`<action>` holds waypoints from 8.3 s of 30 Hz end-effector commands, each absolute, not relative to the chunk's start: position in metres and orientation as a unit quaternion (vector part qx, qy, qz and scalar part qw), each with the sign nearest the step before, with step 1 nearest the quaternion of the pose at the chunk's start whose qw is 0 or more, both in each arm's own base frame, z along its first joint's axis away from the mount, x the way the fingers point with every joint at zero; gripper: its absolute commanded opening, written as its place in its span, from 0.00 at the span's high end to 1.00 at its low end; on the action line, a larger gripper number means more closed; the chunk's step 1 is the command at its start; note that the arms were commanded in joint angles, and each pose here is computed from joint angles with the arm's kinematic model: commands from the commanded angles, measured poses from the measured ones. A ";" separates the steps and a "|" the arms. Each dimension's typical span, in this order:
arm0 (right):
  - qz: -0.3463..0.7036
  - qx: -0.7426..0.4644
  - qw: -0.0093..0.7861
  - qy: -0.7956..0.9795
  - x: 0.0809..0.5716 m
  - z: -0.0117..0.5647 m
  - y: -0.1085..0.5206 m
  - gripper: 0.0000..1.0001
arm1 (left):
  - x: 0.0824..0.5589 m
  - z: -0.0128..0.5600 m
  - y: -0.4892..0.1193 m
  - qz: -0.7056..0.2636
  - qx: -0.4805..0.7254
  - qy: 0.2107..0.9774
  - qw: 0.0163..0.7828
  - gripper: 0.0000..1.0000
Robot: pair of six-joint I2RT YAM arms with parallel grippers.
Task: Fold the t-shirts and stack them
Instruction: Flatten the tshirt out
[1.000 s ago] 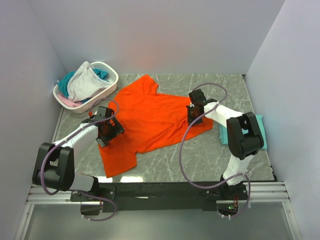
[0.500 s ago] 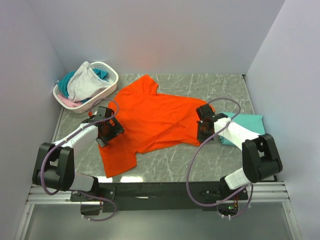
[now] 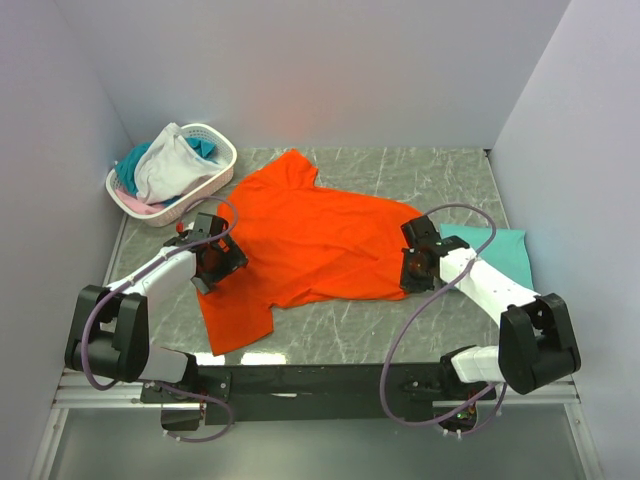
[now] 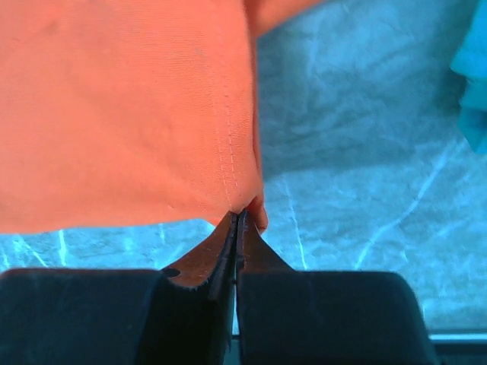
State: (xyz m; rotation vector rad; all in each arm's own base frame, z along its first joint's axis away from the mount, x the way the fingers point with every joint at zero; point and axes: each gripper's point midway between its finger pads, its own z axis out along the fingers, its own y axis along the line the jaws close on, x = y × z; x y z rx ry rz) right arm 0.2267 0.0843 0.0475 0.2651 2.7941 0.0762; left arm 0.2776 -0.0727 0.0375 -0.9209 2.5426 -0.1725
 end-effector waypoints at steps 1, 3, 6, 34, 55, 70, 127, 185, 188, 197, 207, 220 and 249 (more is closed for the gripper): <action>0.006 0.105 0.149 0.983 0.215 0.052 0.072 0.96 | 0.278 0.039 -0.068 -0.055 -0.336 0.914 0.219 0.01; -0.012 0.114 0.137 0.984 0.205 0.046 0.064 0.86 | 0.278 0.039 -0.068 -0.054 -0.336 0.914 0.218 0.01; -0.057 0.150 0.126 0.979 0.193 0.038 0.044 0.78 | 0.278 0.038 -0.068 -0.052 -0.338 0.915 0.216 0.01; 0.069 0.136 0.163 0.975 0.228 0.030 0.079 0.78 | 0.279 0.043 -0.071 -0.058 -0.341 0.914 0.214 0.01; 0.047 0.156 0.194 0.967 0.293 0.039 0.070 0.91 | 0.283 0.042 -0.071 -0.057 -0.344 0.913 0.212 0.00; 0.084 0.121 0.189 0.971 0.281 0.039 0.077 0.60 | 0.279 0.038 -0.070 -0.050 -0.346 0.914 0.204 0.01; 0.079 0.184 0.189 0.961 0.234 0.044 0.064 1.00 | 0.283 0.040 -0.072 -0.057 -0.344 0.914 0.206 0.01; 0.136 0.162 0.185 0.960 0.259 0.033 0.072 1.00 | 0.103 -0.008 -0.088 0.008 -0.505 0.861 0.065 0.39; 0.136 0.162 0.190 0.959 0.259 0.034 0.071 1.00 | 0.105 -0.013 -0.088 0.004 -0.507 0.859 0.071 0.48; 0.155 0.138 0.235 0.950 0.268 0.054 0.074 1.00 | 0.129 0.027 -0.076 0.026 -0.506 0.852 0.135 0.99; 0.182 0.117 0.408 0.887 0.286 0.165 0.071 1.00 | 0.229 0.214 -0.074 -0.129 -0.469 0.776 0.402 0.99; 0.215 0.127 0.654 0.714 0.264 0.412 0.053 1.00 | 0.227 0.495 -0.040 -0.279 -0.358 0.596 0.662 1.00; 0.201 0.085 0.728 0.650 0.198 0.514 0.043 1.00 | 0.221 0.620 -0.037 -0.247 -0.229 0.520 0.785 0.97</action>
